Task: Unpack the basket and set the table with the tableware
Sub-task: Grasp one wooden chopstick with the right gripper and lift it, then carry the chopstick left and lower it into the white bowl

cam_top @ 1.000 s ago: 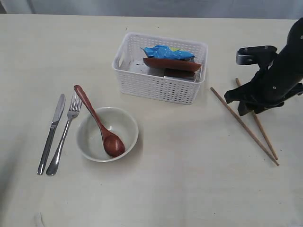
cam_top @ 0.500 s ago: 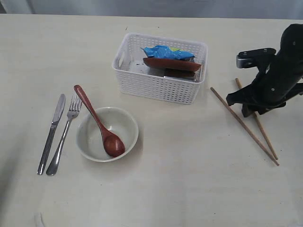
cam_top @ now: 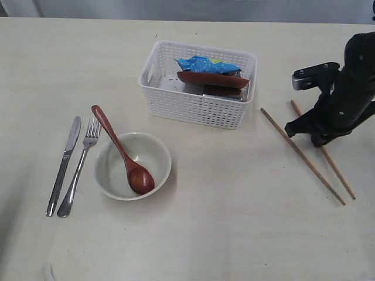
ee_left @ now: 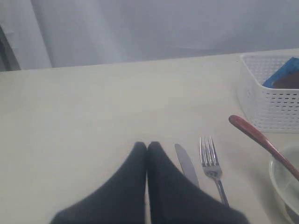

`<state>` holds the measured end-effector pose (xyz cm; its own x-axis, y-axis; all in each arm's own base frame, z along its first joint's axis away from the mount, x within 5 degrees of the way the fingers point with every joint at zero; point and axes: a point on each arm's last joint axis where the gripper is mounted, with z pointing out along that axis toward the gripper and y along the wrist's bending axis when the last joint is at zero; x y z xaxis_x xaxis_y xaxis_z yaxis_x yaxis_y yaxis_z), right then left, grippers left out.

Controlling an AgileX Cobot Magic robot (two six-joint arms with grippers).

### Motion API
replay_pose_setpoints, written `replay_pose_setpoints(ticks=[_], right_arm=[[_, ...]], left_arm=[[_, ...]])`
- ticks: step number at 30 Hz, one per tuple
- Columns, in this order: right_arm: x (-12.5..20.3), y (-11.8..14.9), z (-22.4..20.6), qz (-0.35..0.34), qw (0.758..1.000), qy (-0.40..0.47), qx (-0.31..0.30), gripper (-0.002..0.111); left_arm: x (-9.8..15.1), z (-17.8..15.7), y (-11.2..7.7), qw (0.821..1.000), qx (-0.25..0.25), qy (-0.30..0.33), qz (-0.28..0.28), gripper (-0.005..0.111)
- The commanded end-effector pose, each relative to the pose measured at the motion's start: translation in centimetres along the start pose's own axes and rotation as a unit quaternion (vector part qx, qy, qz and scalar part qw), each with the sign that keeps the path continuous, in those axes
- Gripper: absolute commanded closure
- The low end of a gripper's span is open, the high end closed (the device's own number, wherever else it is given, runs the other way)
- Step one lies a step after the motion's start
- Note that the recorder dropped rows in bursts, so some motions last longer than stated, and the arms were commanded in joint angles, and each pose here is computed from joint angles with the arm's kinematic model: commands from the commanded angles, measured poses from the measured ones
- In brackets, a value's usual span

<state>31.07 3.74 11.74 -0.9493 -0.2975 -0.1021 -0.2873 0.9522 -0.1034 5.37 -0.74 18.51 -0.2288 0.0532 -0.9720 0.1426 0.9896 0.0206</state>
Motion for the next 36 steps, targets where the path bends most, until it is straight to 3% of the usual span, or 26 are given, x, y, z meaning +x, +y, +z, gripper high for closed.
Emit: replay_pose_setpoints(ticks=[1,10,13,17,20,23,30,36], right_arm=[[0.1,-0.4,-3.0,0.004,0.999,-0.038,0.01,0.109],[2.2,0.3,-10.5,0.066,0.993,-0.085,-0.043,0.109],[3.4,1.4,-12.2,0.067,0.99,-0.069,-0.103,0.109],[4.3,3.9,-15.2,0.102,0.967,-0.085,-0.219,0.109],[4.6,6.8,-16.8,0.09,0.95,-0.099,-0.283,0.109],[4.4,12.3,-18.0,0.082,0.921,-0.102,-0.367,0.109],[4.2,23.1,-14.3,0.109,0.906,-0.074,-0.403,0.109],[2.5,25.0,-9.9,0.194,0.9,-0.072,-0.384,0.109]], left_arm=[[0.1,0.0,0.0,1.0,0.0,-0.001,-0.005,0.107],[0.1,0.0,0.0,1.0,0.0,-0.001,-0.005,0.107],[0.1,0.0,0.0,1.0,0.0,-0.001,-0.005,0.107],[0.1,0.0,0.0,1.0,0.0,-0.001,-0.005,0.107],[0.1,0.0,0.0,1.0,0.0,-0.001,-0.005,0.107],[0.1,0.0,0.0,1.0,0.0,-0.001,-0.005,0.107],[0.1,0.0,0.0,1.0,0.0,-0.001,-0.005,0.107],[0.1,0.0,0.0,1.0,0.0,-0.001,-0.005,0.107]])
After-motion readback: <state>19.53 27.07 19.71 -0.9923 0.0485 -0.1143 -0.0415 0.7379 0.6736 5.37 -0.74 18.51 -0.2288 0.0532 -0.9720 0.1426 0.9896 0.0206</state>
